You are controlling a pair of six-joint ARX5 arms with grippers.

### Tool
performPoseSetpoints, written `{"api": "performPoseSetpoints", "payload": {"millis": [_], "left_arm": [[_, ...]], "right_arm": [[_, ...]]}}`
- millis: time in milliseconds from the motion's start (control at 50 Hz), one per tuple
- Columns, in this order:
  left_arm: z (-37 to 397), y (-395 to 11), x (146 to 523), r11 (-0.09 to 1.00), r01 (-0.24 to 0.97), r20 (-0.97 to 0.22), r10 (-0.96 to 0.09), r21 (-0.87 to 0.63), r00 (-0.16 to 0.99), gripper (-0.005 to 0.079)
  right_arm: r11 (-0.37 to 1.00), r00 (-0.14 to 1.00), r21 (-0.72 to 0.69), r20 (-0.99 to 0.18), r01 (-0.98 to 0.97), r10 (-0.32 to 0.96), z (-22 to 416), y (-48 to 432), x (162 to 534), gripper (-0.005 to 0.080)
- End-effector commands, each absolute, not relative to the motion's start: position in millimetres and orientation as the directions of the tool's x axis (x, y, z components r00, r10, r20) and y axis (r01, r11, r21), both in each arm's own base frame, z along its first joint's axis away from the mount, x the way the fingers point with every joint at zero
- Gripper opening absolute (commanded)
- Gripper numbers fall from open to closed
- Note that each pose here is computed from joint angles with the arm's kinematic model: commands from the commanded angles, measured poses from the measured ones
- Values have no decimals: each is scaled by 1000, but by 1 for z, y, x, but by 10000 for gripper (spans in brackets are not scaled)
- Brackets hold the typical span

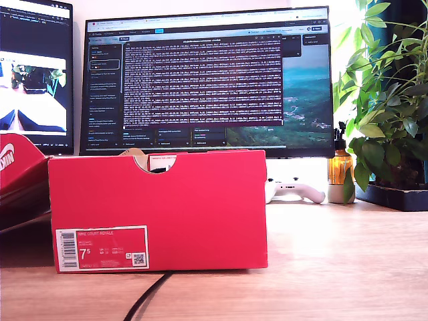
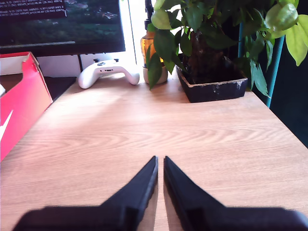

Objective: Pack the blue shoes by picking the first shoe and placing it inside the red shoebox, left side, then picking and rotating the second shoe and placing it in the shoebox

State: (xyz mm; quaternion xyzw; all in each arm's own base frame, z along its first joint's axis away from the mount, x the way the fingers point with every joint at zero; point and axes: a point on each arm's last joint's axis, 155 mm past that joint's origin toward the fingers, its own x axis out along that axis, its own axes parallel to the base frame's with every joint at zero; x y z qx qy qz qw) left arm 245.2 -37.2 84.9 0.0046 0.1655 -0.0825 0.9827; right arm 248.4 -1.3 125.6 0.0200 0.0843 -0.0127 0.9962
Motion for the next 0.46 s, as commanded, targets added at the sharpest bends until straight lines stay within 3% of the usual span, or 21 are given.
{"api": "performPoseSetpoints", "payload": {"millis": [0,180,440], "left_arm": [[77,-38,243,985,170,-324,-168,-23,931,-11],[105,-30,246,990,137,-204,-137,-15,969,-11],[103,-23,247,994,108,-213,-109,-15,971,-11]], "right_arm": [[999,987,42,-162,25,-17,125,0,249,-2],[999,987,42,-162,25,-17,125,0,249,-2],[999,987,42,-162,25,-17,125,0,249,-2]]}}
